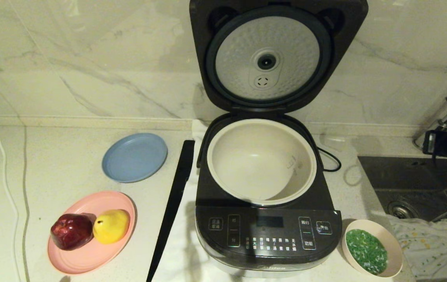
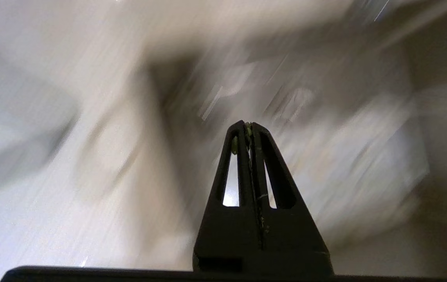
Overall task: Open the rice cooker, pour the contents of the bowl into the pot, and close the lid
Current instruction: Turn on the tap, then fill a bowl with water from the tap
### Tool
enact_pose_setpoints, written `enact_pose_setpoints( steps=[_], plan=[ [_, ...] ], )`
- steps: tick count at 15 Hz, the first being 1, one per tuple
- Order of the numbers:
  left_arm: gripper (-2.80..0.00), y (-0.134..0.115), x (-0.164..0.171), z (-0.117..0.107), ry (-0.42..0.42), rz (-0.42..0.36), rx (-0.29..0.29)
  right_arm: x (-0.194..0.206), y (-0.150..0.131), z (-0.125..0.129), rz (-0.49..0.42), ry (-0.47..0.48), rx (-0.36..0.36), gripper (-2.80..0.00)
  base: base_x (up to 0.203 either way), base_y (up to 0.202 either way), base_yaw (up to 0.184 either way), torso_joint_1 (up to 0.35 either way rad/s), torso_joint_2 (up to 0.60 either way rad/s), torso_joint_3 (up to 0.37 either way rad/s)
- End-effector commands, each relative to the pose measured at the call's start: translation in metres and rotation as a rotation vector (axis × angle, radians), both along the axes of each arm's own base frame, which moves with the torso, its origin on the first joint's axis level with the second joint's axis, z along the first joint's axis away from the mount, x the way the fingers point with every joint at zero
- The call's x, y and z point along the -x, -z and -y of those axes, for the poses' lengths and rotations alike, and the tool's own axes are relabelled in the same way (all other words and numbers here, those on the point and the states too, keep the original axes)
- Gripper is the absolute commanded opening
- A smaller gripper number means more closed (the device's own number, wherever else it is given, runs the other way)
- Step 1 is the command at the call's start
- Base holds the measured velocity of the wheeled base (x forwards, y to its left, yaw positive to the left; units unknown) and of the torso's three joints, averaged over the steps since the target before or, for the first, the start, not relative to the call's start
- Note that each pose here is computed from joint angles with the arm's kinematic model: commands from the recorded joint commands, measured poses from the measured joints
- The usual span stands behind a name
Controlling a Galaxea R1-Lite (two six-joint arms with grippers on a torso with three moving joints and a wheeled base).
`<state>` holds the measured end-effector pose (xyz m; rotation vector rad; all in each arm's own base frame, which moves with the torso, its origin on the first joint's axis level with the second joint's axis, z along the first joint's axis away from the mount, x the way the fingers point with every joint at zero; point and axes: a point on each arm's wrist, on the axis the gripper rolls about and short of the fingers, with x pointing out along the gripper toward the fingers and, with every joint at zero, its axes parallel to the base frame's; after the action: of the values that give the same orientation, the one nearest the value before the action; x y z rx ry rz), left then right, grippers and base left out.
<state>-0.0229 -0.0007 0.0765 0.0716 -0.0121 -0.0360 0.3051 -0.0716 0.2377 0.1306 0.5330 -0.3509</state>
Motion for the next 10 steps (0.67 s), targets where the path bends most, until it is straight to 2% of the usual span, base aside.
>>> enact_pose_setpoints(
  steps=[1, 3, 5, 7, 10],
  plan=[
    [-2.80, 0.001, 0.000, 0.000, 0.000, -0.005, -0.001, 0.091, -0.019, -0.023, -0.160, -0.145, -0.187, -2.80, 0.000, 0.000, 0.000, 0.000, 0.00, 0.000],
    [-2.80, 0.001, 0.000, 0.000, 0.000, -0.005, -0.001, 0.121, 0.012, -0.031, -0.292, -0.189, -0.247, -2.80, 0.000, 0.000, 0.000, 0.000, 0.00, 0.000],
    [-2.80, 0.001, 0.000, 0.000, 0.000, -0.005, 0.000, 0.142, 0.049, -0.038, -0.400, -0.230, -0.271, -2.80, 0.000, 0.000, 0.000, 0.000, 0.00, 0.000],
    [-2.80, 0.001, 0.000, 0.000, 0.000, -0.005, -0.001, 0.159, 0.070, -0.052, -0.424, -0.297, -0.268, -2.80, 0.000, 0.000, 0.000, 0.000, 0.00, 0.000],
    [-2.80, 0.001, 0.000, 0.000, 0.000, -0.005, -0.001, 0.167, 0.073, -0.058, -0.415, -0.316, -0.272, -2.80, 0.000, 0.000, 0.000, 0.000, 0.00, 0.000]
  ],
)
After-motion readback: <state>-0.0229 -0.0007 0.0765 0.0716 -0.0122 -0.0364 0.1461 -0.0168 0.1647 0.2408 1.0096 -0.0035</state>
